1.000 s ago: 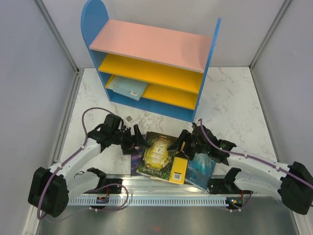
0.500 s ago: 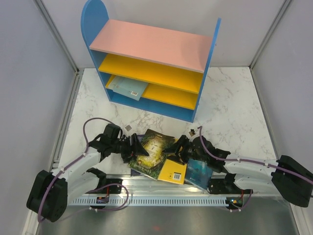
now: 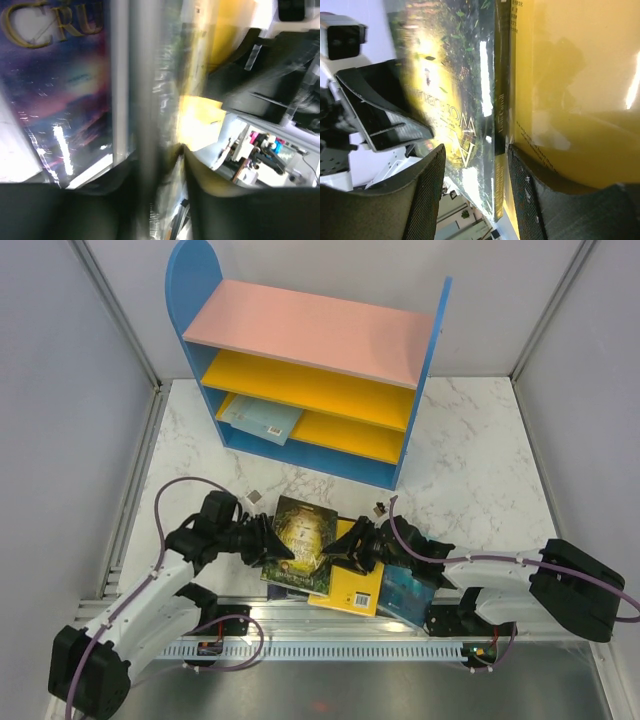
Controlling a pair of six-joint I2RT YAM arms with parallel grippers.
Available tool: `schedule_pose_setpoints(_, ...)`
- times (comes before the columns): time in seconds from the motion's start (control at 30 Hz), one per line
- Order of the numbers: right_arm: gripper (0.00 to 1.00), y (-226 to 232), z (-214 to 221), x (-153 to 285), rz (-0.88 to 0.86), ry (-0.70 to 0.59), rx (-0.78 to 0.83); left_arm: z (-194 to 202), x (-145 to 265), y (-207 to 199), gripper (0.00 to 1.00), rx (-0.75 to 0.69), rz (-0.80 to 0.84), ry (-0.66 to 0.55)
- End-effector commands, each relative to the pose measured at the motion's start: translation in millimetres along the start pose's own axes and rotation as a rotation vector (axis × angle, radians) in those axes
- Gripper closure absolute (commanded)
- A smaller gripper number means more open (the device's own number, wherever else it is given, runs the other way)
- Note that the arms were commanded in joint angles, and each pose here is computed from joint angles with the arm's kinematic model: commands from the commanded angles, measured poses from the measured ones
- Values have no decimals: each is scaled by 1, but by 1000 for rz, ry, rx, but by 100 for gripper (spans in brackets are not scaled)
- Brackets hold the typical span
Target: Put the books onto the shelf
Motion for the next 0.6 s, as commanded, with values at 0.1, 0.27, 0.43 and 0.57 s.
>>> schedule_pose_setpoints(0.1, 42, -50, 5, 8, 176, 14, 40, -25, 34, -44, 89, -65, 1, -110)
schedule_pose_setpoints(0.27, 42, -40, 4, 7, 162, 16, 61, -30, 42, -68, 98, -116, 109, -150)
schedule_pose_setpoints(0.43, 37, -22, 5, 8, 102, 19, 74, -33, 52, -97, 98, -157, 256, -190)
schedule_pose_setpoints(0.57, 29, 24, -3, 20, -121, -23, 25, -35, 59, -114, 98, -175, 307, -139)
Point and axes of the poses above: each gripper's point midway between its finger pads, its own x axis back along the fingers, its own y axis along the line the jaws close on, z = x × y, the point moved 1 cm from there along x, back along the fingers, and after that the axes turned 3 degrees about -x, right-handed, at the moved point
